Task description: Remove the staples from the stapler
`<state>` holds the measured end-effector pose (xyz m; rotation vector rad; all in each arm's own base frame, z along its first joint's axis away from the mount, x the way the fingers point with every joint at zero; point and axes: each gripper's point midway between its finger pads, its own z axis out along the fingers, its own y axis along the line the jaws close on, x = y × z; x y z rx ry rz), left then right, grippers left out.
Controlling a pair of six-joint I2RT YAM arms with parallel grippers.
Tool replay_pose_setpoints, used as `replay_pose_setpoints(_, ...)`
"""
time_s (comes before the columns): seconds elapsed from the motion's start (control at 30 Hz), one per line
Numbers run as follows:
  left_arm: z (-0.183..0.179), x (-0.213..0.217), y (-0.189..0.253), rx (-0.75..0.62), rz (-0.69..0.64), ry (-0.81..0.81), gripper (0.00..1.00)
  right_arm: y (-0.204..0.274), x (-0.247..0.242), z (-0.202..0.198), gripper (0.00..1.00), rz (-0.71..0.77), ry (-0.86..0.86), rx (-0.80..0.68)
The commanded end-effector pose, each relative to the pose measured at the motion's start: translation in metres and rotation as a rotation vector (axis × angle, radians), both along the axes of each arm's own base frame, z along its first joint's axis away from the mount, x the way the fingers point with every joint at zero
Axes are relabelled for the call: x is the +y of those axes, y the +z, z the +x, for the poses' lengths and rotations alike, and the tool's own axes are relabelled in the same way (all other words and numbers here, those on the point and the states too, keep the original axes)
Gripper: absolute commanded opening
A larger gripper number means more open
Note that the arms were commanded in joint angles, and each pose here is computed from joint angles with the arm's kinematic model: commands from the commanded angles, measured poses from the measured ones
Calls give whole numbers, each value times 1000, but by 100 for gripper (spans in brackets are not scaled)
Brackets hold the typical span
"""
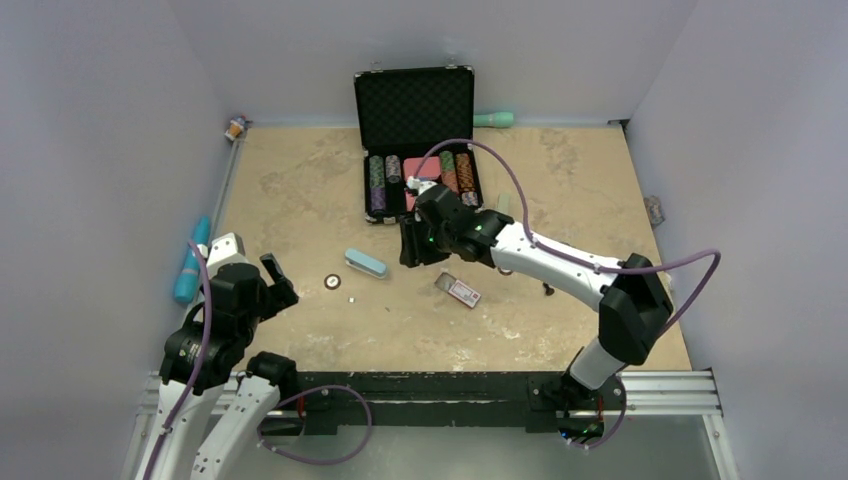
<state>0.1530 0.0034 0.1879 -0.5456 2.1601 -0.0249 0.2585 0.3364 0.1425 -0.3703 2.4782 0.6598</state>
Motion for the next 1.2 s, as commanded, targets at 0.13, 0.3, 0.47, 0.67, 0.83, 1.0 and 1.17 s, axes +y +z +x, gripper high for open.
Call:
replay_pose_setpoints(0.13, 5, 0, 3, -24, 8, -8, 87, 27, 59, -13, 48, 25, 361, -176)
replay_pose_setpoints(0.3, 6, 0, 3, -17, 10, -6, 87, 12, 76, -10, 48, -41, 447, -167)
replay_pose_setpoints(0.47, 6, 1, 2, -12, 12, -2, 86, 2, 93, -1, 44, -66, 387, -74)
replay_pose_setpoints(0.67, 6, 2, 2, -11, 13, 5, 86, -15, 114, -5, 41, -25, 228, 132)
replay_pose_setpoints(0.83, 6, 3, 2, -7, 14, 10, 85, -29, 115, -10, 44, -21, 92, 254)
replay_pose_setpoints(1.0, 6, 3, 2, -7, 14, 13, 84, -44, 129, -24, 44, 16, 48, 368)
replay_pose_setpoints(1.17, 6, 3, 2, -8, 14, 16, 84, -44, 136, -20, 44, 16, -47, 367)
